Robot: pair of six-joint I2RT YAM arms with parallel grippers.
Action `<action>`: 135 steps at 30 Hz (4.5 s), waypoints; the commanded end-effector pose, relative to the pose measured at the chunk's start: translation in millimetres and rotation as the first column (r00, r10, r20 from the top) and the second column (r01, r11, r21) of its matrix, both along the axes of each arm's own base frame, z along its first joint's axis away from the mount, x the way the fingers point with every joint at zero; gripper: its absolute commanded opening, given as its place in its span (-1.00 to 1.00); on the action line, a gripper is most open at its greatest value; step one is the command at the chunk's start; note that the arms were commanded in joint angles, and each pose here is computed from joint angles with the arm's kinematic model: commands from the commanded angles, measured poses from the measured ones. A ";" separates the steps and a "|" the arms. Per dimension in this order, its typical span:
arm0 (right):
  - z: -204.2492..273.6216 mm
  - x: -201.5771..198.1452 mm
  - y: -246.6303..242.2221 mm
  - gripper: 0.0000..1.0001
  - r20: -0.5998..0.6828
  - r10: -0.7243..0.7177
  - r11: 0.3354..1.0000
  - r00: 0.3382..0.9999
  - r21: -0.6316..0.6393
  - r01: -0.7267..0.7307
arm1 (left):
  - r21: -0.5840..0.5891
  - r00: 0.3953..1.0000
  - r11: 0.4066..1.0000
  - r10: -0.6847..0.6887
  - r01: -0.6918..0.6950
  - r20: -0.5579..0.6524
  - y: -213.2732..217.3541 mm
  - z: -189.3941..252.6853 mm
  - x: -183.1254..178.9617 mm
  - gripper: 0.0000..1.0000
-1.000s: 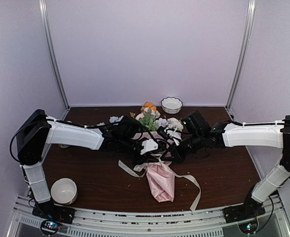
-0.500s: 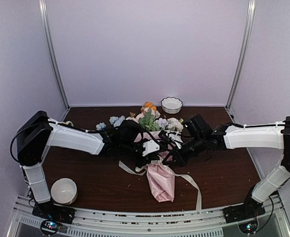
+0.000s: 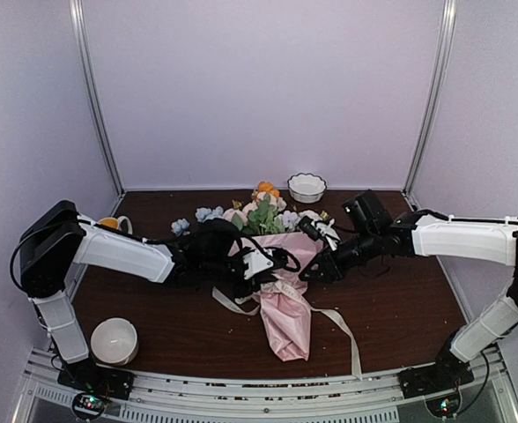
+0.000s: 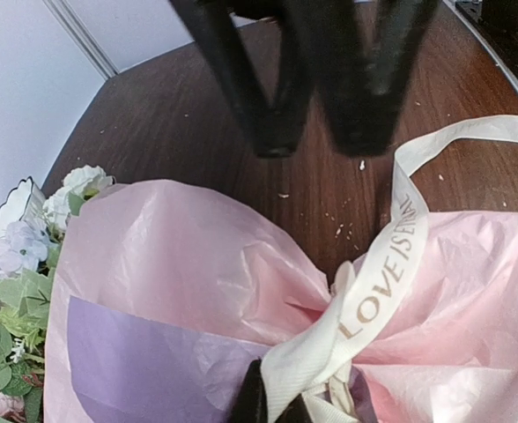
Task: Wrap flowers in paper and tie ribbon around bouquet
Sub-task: Cross the half-tied ribbon over the folded bouquet, then tie the half-tied ribbon around the folded bouquet.
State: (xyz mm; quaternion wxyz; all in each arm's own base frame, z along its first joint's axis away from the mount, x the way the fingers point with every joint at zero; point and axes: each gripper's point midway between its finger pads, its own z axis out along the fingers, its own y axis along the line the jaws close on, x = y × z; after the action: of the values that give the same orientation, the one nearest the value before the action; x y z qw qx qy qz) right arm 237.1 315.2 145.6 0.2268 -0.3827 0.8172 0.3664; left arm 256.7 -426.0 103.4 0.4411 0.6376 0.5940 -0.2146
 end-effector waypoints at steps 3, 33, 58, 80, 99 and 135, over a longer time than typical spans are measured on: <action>1.8 58.0 22.5 -0.36 0.018 -0.122 0.992 0.992 -0.011 0.122 | -0.098 0.998 0.995 0.024 -0.018 0.055 -4.0 28.1 7.6 -1.00; 0.5 17.3 58.8 -0.53 -0.051 0.125 0.980 0.991 0.162 -0.115 | -0.103 0.998 0.993 0.064 -0.064 -0.001 8.5 22.1 14.5 -0.92; -26.5 37.7 60.7 -0.43 -0.067 0.024 0.998 0.997 0.062 -0.020 | -0.132 0.998 0.990 0.053 -0.057 -0.038 7.9 22.6 14.0 -0.88; -34.6 38.7 64.0 -0.94 -0.091 -0.002 0.999 0.996 0.034 0.005 | -0.147 0.996 0.987 0.064 -0.072 -0.061 7.4 28.0 17.9 -0.80; -13.9 46.9 53.3 -1.00 -0.023 -0.093 0.995 0.995 0.028 0.094 | 0.067 0.958 0.983 0.184 -0.174 -0.221 77.5 -4.5 -4.1 0.16; -12.3 43.9 52.3 -1.00 -0.005 -0.100 0.995 0.995 0.022 0.100 | 0.067 0.910 0.998 0.028 -0.001 -0.413 48.9 -35.4 -39.7 -0.90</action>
State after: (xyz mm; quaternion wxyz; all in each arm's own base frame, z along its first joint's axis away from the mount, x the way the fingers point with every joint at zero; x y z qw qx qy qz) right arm 282.4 368.1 120.2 0.2275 -0.3337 0.8394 0.3637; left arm 218.4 -371.0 65.7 0.2865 0.5790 0.6971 -0.3110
